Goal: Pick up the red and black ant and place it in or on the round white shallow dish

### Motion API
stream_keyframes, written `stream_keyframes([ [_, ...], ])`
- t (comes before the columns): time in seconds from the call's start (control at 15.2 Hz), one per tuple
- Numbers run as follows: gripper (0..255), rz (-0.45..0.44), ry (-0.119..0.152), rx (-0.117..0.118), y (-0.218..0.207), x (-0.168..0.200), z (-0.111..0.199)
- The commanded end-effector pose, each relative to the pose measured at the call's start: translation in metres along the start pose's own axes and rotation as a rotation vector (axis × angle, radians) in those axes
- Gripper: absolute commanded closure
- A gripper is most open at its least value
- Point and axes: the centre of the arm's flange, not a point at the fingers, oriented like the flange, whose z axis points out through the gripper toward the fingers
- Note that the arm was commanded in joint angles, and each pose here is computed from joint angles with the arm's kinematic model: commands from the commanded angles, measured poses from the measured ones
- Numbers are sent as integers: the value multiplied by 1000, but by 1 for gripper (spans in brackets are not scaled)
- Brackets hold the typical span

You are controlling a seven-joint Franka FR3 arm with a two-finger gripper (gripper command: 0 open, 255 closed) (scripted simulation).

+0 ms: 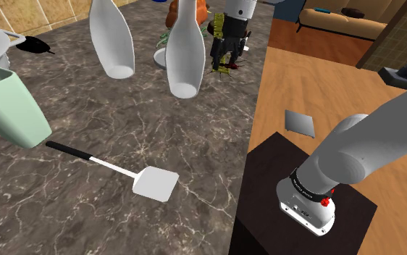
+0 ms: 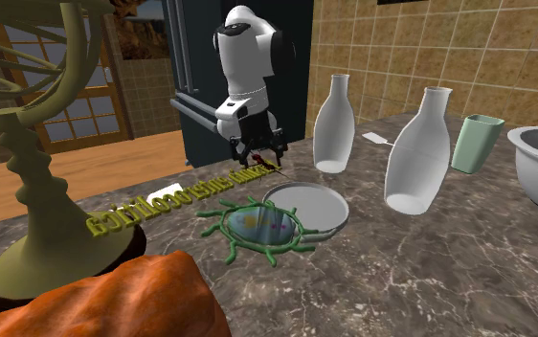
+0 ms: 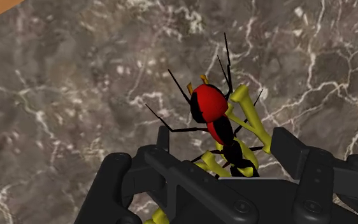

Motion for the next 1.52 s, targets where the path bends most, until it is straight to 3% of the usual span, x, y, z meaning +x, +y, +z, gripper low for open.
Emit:
stream_keyframes([
  [0.0,255,6,-18,-3,2,2,3],
  [0.92,255,5,-18,-3,-10,-1,-69],
  [0.99,255,5,-18,-3,-10,-1,-64],
  [1.06,0,5,-18,-3,-10,-1,-64],
  [1.19,0,-257,-59,-191,-39,-23,-66],
  [1.45,0,-257,-59,-191,-35,-24,-45],
])
